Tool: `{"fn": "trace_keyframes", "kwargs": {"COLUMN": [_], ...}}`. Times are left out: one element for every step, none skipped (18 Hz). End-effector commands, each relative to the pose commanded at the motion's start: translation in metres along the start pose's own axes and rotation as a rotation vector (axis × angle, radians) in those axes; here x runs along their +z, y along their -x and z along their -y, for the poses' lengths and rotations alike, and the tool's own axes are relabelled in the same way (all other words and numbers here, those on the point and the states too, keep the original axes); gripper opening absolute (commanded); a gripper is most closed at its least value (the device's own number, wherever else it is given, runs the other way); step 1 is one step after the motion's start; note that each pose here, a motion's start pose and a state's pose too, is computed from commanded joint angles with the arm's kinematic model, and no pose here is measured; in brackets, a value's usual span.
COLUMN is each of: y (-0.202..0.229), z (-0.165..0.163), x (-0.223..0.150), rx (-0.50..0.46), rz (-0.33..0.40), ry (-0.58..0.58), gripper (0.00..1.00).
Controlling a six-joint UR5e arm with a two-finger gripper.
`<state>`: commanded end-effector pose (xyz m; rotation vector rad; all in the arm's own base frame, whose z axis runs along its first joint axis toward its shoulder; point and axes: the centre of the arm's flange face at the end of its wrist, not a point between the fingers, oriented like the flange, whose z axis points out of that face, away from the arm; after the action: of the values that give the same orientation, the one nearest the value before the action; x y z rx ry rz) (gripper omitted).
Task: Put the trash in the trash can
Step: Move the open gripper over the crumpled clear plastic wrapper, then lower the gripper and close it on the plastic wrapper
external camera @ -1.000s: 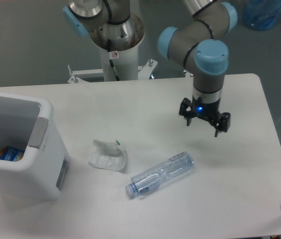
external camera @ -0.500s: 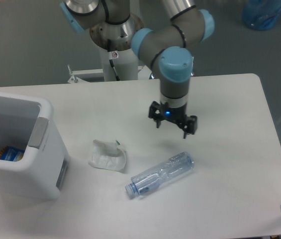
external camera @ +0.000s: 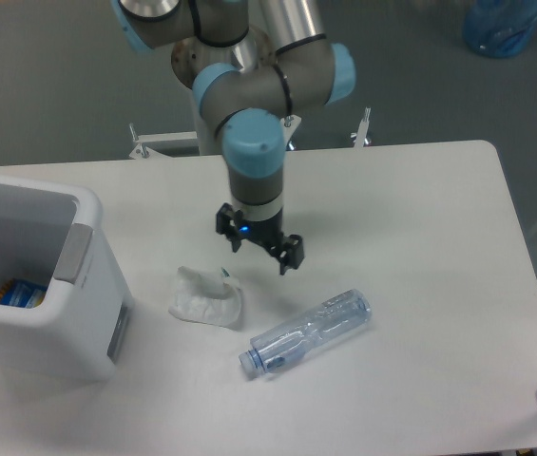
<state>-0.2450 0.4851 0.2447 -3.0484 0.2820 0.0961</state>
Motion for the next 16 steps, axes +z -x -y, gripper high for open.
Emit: {"fn": "trace_keyframes", "kwargs": {"y": [-0.003,-0.005,-0.006,-0.006,-0.012,-0.016,-0.016,-0.015,-0.020,-0.026,-0.027,-0.027,-0.028,-0.028,-0.027,-0.027], "z": [0.005,0.010,0.012,0.013,0.017,0.019,0.021,0.023,0.028,0.032,0.034,0.034,0.033,0.033,0.032,0.032], "x": [-0.002,-0.001,0.004,0.009,0.014,0.021,0.026,0.032,0.037,0.042,0.046,0.048,0.048,0.048,0.047,0.046], "rx": [0.015,0.041,0.060,0.064,0.076,0.085,0.089,0.090,0.102,0.114,0.116,0.116,0.113,0.110,0.110,0.109], "rz": [0.003,0.002,-0.003,-0.009,-0.018,-0.027,-0.033,-0.039,-0.047,-0.054,-0.059,-0.063,-0.065,-0.065,-0.064,-0.065], "ry": [-0.006,-0.006,-0.003,0.002,0.007,0.014,0.018,0.023,0.028,0.034,0.038,0.041,0.043,0.043,0.042,0.041], "gripper": [1.00,1.00,1.00,1.00,1.00,1.00,1.00,1.00,1.00,0.99,0.79,0.56,0.35,0.18,0.06,0.00]}}
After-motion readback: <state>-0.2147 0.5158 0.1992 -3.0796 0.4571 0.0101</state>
